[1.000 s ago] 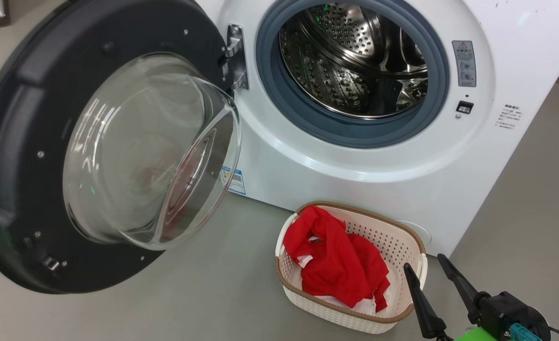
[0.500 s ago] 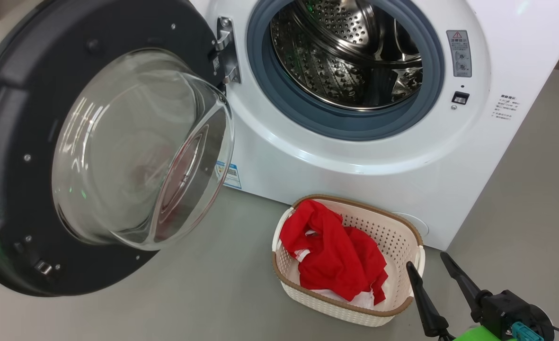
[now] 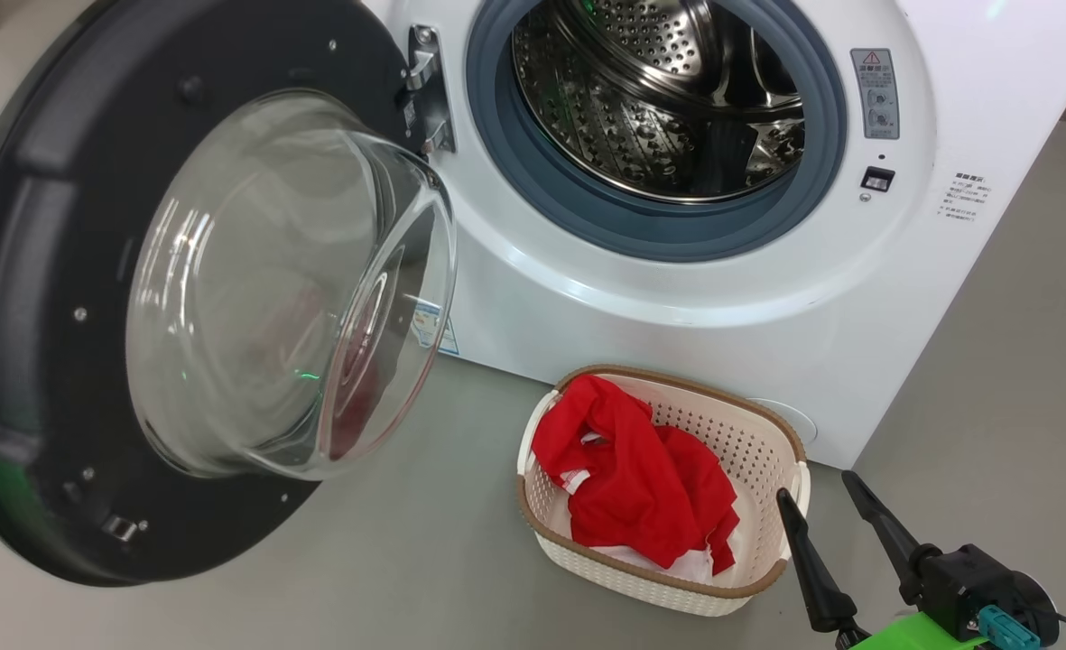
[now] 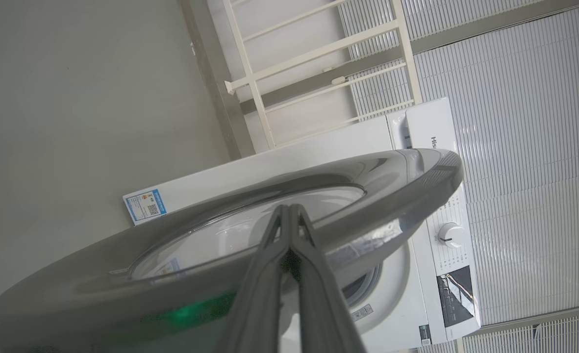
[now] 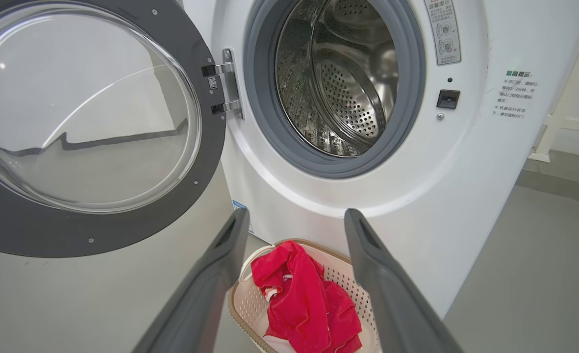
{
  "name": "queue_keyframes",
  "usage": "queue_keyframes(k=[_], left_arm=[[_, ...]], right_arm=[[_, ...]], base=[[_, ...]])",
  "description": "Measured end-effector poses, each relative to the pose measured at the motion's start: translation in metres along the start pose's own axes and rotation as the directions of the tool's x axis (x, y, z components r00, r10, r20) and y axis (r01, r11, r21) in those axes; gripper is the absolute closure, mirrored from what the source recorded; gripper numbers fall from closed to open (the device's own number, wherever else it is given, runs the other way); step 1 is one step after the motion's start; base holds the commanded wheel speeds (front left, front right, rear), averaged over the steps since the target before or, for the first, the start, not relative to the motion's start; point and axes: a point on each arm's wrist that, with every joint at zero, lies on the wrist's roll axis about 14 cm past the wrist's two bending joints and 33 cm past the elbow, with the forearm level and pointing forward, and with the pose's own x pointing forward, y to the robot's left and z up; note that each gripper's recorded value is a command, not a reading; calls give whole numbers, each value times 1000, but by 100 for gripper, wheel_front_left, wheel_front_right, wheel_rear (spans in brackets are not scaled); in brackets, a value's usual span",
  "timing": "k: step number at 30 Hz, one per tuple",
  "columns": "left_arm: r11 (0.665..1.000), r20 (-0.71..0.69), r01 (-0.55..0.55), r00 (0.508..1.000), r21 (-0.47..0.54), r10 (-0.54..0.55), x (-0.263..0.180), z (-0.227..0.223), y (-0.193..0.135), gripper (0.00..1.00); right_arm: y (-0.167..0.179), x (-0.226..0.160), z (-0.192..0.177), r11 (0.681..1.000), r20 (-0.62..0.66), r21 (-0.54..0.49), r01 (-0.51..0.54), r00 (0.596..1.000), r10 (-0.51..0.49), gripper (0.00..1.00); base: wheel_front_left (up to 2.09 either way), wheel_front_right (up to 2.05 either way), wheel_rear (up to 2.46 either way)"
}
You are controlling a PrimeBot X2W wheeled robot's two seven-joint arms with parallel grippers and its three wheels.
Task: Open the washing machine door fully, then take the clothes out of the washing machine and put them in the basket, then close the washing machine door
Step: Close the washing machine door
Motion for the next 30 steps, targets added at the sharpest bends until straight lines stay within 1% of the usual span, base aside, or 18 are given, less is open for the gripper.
queue_keyframes(k=[6, 11, 17, 21, 24, 30], left_arm=[[1000, -109, 12, 994, -15, -13, -6, -17, 0, 100], [999, -210, 31, 977, -32, -37, -13, -36, -4, 100], [995, -313, 71, 946, -72, -90, -19, -60, -15, 100], [994, -370, 77, 923, -81, -101, -25, -73, -18, 100], [988, -412, 95, 901, -123, -138, -29, -86, -24, 100], [983, -501, 115, 849, -142, -171, -37, -115, -32, 100]], right_arm=[[-3, 1, -1, 1000, -1, 3, 8, 1000, -8, 0], [-6, 1, -1, 1000, 0, 5, 15, 1000, -15, 0], [-11, -1, 1, 999, 12, 4, 32, 999, -32, 0], [-14, -2, 2, 999, 15, 3, 41, 999, -41, 0], [-16, -4, 3, 999, 16, 3, 48, 999, -48, 0], [-21, -8, 4, 998, 24, 2, 67, 997, -68, 0]], base=[[0, 0, 0], [0, 0, 0], [0, 0, 0], [0, 0, 0], [0, 0, 0], [0, 0, 0]])
